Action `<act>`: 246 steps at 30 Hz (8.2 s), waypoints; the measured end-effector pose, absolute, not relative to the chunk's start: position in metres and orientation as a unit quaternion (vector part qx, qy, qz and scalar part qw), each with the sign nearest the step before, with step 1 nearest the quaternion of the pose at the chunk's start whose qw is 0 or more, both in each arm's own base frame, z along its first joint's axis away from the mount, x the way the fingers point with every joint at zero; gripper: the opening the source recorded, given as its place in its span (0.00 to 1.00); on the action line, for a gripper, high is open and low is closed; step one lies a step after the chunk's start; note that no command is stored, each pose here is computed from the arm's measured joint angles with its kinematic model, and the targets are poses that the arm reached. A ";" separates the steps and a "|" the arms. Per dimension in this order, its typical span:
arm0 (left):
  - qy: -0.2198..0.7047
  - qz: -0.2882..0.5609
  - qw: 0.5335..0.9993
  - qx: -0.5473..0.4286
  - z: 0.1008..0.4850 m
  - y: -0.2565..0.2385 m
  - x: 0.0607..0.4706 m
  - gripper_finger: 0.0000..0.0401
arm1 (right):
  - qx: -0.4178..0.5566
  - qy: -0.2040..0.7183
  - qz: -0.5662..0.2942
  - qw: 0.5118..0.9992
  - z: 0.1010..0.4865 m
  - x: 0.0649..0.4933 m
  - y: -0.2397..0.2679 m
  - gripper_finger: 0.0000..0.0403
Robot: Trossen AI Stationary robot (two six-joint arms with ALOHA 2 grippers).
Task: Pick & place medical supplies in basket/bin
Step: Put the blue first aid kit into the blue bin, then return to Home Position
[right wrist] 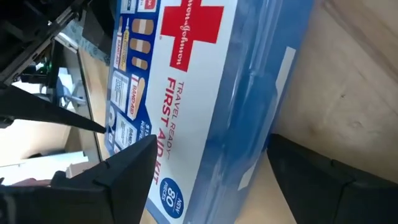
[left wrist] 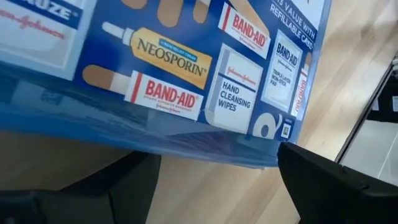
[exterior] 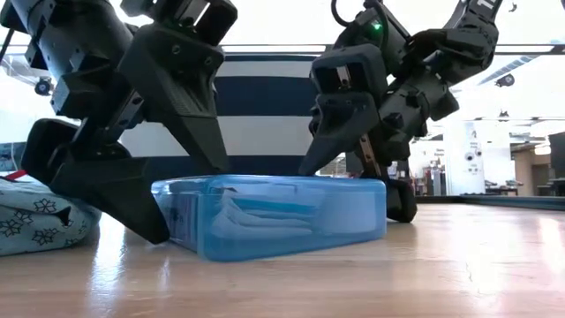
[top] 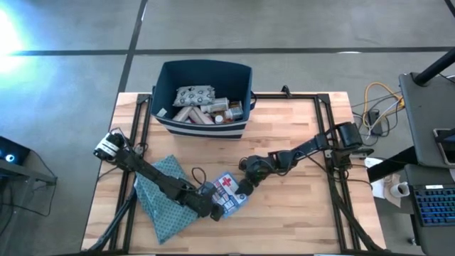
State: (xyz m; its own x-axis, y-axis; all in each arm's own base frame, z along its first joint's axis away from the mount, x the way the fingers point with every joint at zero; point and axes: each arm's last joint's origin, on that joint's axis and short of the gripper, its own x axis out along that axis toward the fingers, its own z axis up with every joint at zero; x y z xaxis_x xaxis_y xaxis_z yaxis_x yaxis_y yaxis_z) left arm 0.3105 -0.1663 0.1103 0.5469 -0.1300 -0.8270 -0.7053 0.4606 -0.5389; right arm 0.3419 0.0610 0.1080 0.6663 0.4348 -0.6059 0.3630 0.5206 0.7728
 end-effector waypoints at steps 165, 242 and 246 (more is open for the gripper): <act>-0.142 -0.144 0.956 -0.211 0.199 -0.007 0.091 0.74 | 0.183 -0.058 0.202 0.960 0.187 0.096 -0.001 0.68; 0.040 -0.100 0.966 -0.233 0.166 -0.007 0.108 0.74 | 0.180 -0.072 0.207 0.959 0.189 0.092 0.001 0.68; 0.067 -0.093 0.965 -0.236 0.160 -0.007 0.111 0.74 | 0.182 -0.064 0.252 0.948 0.189 0.091 0.010 0.69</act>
